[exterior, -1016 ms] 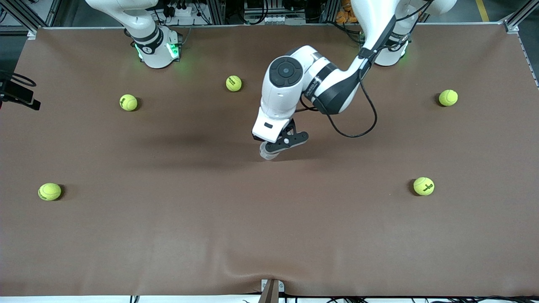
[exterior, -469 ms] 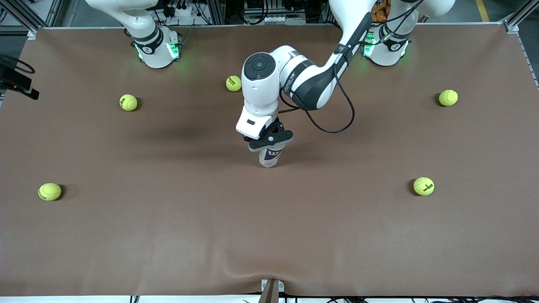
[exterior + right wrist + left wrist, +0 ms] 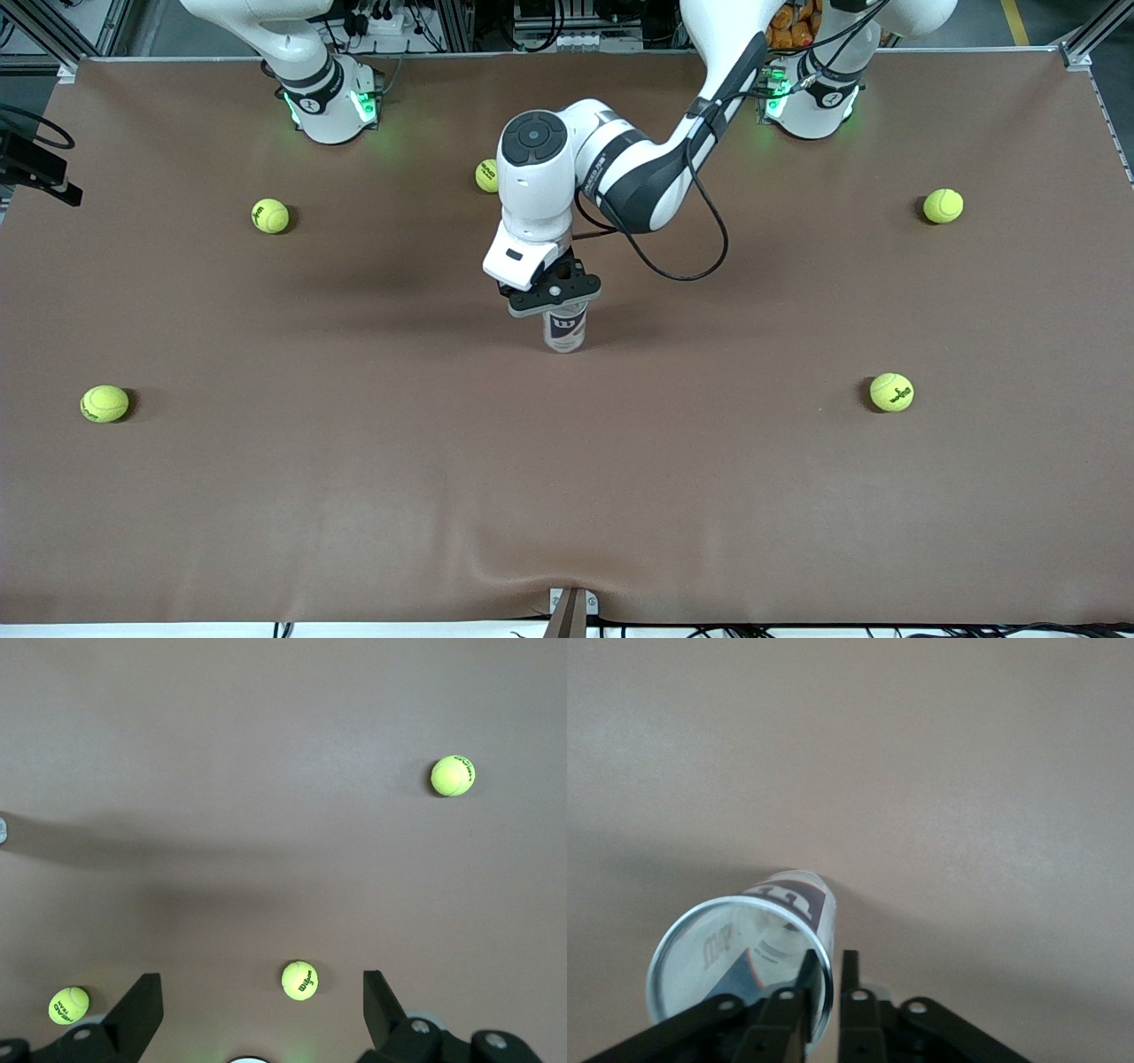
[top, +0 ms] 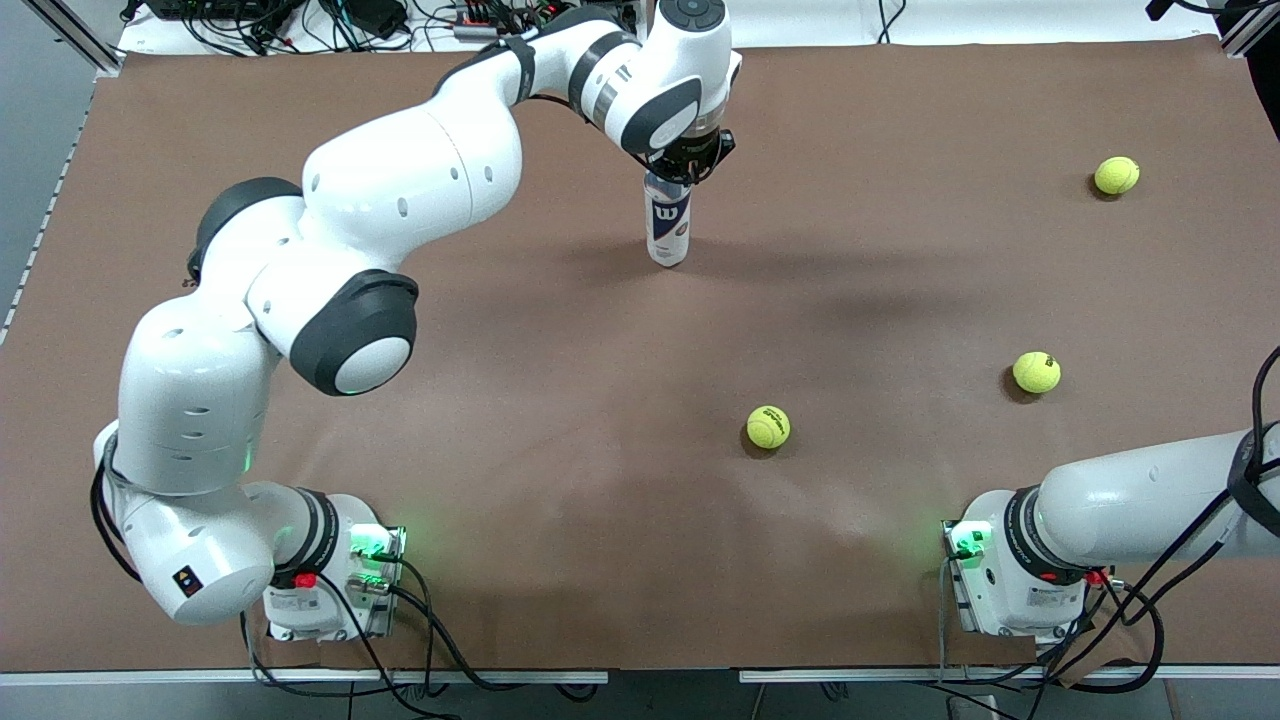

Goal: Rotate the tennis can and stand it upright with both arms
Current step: 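Rotate the can upright with the left gripper and set it down, then open the left gripper and lift it away from the upright can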

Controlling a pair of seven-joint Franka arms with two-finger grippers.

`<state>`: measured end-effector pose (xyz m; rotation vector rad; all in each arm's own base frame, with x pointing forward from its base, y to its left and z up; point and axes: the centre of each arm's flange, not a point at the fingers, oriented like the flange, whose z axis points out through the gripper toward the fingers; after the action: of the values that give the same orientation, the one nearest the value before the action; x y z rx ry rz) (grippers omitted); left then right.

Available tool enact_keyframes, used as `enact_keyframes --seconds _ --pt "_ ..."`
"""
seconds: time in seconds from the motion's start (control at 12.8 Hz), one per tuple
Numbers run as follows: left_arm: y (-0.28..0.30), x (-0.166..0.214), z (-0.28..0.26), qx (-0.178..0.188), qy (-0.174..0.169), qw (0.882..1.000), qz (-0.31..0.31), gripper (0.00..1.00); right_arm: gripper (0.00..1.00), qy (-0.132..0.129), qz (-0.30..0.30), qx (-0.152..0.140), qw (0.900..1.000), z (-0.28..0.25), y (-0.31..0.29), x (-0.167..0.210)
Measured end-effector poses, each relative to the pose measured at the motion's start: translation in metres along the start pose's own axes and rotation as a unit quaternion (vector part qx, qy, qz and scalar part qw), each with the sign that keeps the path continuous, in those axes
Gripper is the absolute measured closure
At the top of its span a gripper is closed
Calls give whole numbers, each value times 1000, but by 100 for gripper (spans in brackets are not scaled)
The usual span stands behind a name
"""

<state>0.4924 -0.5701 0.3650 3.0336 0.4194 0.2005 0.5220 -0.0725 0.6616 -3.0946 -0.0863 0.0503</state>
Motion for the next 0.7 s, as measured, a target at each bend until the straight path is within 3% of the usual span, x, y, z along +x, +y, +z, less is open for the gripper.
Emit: enact_keyframes --seconds 0.47,0.55,0.7 --pt "2 5 -32 -10 6 1000 -2 9 0 -12 40 2 999 2 11 -5" --pt "-1 8 -50 -8 6 1000 -5 1 0 -12 48 2 999 2 9 -5" --pt "-14 20 -96 -9 10 1000 -16 0 0 -13 53 2 999 3 7 -4"
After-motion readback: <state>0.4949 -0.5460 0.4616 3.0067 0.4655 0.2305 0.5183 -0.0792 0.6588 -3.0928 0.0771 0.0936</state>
